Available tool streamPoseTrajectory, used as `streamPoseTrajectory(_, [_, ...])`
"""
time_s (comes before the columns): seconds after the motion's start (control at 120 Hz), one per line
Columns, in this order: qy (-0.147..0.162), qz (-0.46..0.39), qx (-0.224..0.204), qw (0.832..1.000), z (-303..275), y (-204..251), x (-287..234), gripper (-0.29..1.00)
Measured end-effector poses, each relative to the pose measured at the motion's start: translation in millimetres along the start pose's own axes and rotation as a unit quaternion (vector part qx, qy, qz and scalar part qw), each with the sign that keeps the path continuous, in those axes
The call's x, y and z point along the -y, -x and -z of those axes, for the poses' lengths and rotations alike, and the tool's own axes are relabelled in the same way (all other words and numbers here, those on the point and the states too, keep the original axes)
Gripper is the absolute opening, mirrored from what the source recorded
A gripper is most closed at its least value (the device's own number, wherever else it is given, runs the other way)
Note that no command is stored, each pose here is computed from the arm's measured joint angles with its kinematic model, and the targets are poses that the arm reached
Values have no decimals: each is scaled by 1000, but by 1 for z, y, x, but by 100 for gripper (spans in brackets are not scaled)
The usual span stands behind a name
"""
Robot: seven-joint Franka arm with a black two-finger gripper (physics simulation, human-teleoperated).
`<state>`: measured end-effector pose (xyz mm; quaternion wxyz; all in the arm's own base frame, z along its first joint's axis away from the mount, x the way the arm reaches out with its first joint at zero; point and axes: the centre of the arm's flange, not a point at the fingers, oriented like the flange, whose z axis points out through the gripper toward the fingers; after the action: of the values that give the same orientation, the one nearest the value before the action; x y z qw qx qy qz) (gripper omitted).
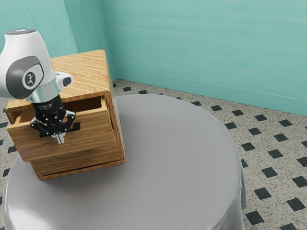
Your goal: Push the drawer handle with one arm to close the drawer
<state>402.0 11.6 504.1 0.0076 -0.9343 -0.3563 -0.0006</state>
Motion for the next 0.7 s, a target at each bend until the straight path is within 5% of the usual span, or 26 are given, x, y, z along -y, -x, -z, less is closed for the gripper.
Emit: streamPoseTrajectory(0.7, [3,-10,-2,1000,7,-37,4,-8])
